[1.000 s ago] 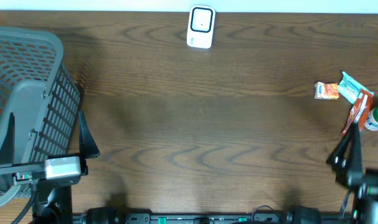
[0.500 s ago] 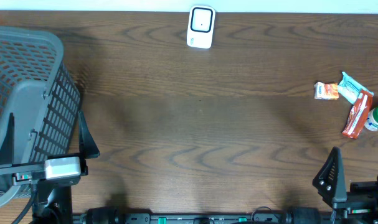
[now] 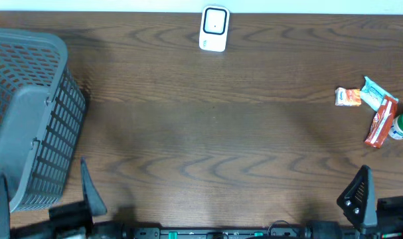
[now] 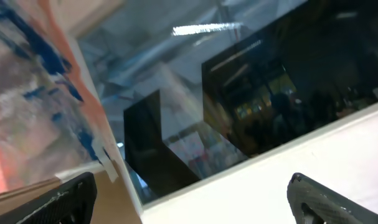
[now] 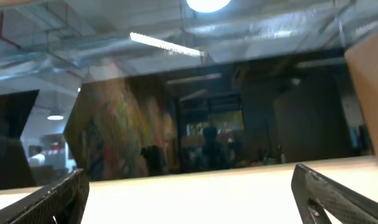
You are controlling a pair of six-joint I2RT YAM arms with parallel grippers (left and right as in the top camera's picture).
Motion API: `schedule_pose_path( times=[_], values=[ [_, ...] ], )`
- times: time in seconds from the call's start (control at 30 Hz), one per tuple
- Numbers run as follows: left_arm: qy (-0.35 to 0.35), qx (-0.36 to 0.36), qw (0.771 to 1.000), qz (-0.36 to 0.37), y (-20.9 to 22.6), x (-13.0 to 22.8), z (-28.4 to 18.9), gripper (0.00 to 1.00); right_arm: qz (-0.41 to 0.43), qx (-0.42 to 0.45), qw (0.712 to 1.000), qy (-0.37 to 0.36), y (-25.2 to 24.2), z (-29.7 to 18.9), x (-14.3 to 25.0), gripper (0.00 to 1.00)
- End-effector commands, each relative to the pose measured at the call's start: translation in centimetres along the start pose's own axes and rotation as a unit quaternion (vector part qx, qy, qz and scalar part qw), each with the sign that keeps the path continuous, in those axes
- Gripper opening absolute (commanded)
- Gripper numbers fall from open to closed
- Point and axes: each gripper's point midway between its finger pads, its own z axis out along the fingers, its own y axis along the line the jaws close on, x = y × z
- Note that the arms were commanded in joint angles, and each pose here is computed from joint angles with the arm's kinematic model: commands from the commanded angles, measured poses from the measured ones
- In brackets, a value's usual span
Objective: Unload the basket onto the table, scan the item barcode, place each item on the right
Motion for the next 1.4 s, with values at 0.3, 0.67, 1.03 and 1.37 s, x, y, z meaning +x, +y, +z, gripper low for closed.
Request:
schedule_pose_path(
  times=[0.3,0.67,1.03,1.37],
  values=[
    [0.006,0.019,1.000,-0.010,-1.5,2.0,-0.1,0.98,0.190,0.046,0.955,0.225,-2.4,-0.2,17.3,0.99],
    [0.006,0.019,1.000,-0.011,-1.5,2.0,-0.1,0.98,0.193,0.050,0.947,0.250,-4.1,-2.2,26.2,0.99],
    [0.034,0.033,0.999,-0.015,-2.8,4.6,0.3,0.98,0.196,0.085,0.927,0.308,-5.4,-5.2,31.6,0.99],
    [0.089,0.044,0.983,-0.154,-4.8,8.9,0.6,0.98,0.178,0.137,0.908,0.354,-7.0,-7.3,33.9,0.99]
  ],
)
